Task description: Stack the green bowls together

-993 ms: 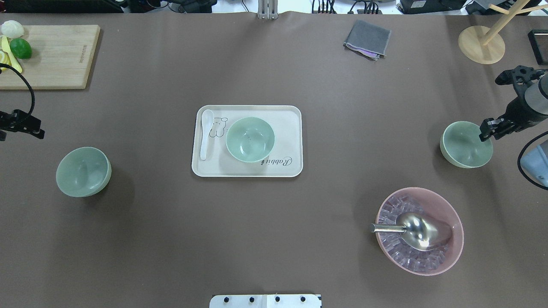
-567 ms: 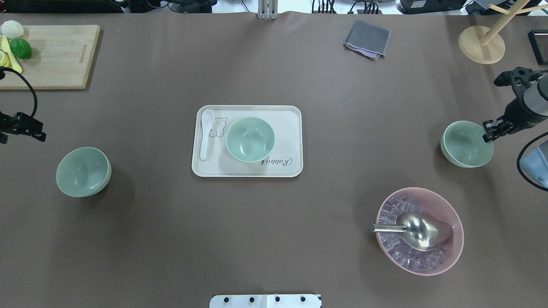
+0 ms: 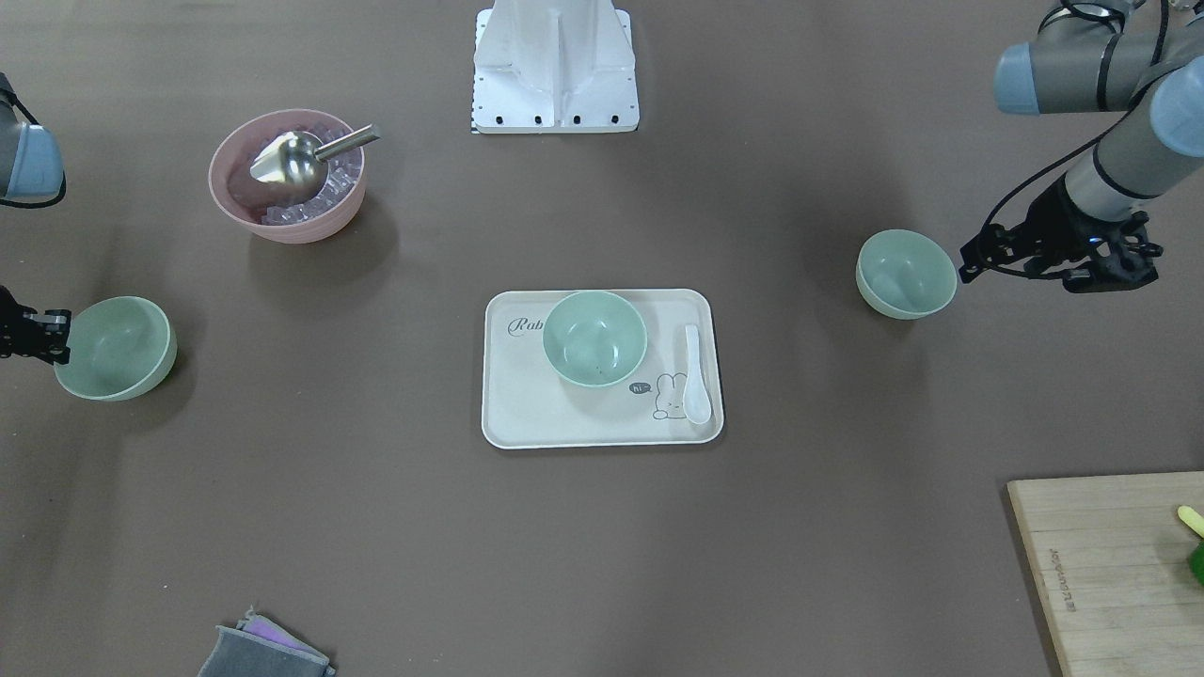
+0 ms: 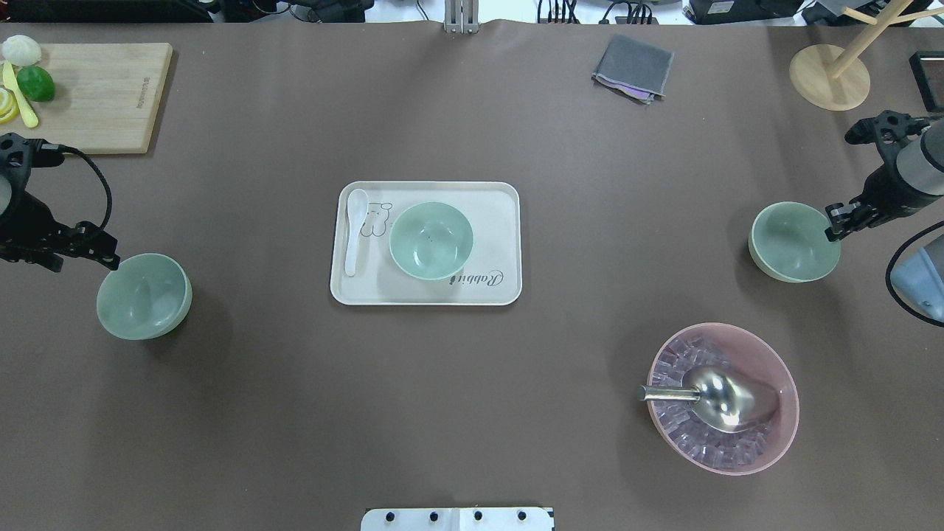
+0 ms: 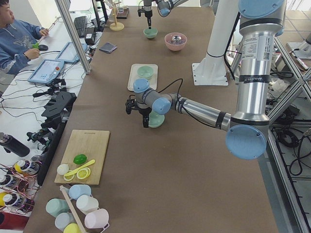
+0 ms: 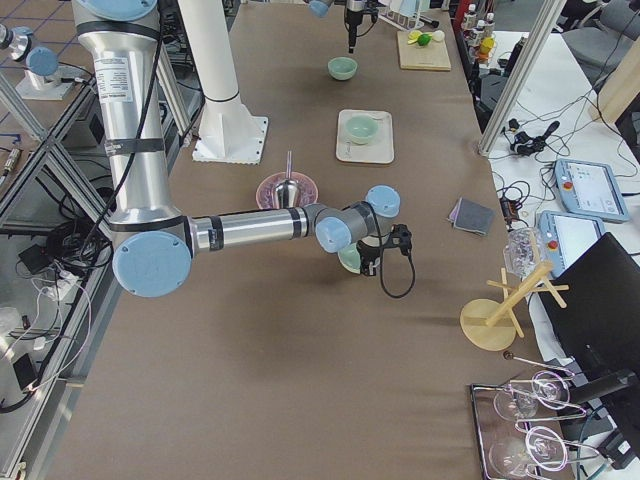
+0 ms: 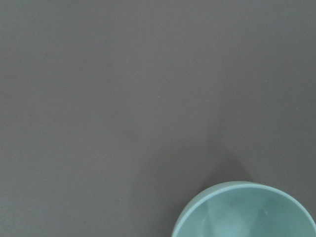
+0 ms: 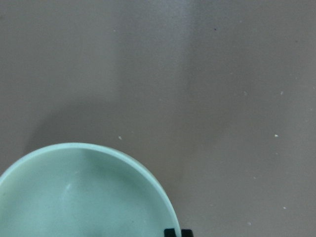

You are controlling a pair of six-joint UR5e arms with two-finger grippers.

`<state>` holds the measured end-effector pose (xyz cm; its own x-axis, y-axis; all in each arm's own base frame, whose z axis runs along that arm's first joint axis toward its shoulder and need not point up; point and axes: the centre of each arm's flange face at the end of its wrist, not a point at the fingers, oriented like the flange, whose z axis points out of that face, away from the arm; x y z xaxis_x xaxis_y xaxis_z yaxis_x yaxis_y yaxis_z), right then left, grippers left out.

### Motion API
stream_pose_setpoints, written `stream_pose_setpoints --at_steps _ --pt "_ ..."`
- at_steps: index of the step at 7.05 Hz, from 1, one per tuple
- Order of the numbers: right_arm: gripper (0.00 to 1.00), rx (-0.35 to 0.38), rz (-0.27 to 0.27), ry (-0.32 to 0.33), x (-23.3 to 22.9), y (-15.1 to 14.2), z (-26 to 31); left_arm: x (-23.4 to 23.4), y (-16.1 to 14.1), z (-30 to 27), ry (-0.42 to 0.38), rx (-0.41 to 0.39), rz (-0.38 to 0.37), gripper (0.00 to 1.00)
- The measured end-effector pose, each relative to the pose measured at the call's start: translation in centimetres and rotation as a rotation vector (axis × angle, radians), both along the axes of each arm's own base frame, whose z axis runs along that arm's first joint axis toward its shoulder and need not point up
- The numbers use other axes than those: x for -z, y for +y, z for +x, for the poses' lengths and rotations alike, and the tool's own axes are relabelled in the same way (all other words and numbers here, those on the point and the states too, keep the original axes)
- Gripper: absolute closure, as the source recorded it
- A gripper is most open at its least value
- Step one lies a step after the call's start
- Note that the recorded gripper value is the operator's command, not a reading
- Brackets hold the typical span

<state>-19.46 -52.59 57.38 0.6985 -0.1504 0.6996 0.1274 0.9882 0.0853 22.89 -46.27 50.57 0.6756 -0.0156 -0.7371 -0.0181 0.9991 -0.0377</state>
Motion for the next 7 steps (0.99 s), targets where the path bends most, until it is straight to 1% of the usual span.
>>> stream_pose_setpoints --at_steps 1,3,4,6,7 --pt "1.0 0.001 0.01 -0.029 1.9 -0.9 -0.7 -0.1 0.4 0.8 -0.001 -0.016 -0.001 0.18" --pt "1.0 -0.047 0.003 -0.079 6.6 -3.4 -2.3 -1.0 0.9 1.7 -0.01 -0.04 -0.01 0.19" --pt "1.0 -0.079 -0.011 -0.105 9.4 -4.4 -3.5 -1.4 1.0 1.8 -0.015 -0.045 -0.017 0.23" --pt "1.0 -0.117 -0.043 -0.151 14.1 -5.1 -6.5 -2.3 1.0 2.2 -0.022 -0.048 -0.032 0.38" --pt "1.0 -0.131 -0.061 -0.171 16.3 -4.8 -8.0 -2.5 1.0 2.4 -0.024 -0.049 -0.038 0.38"
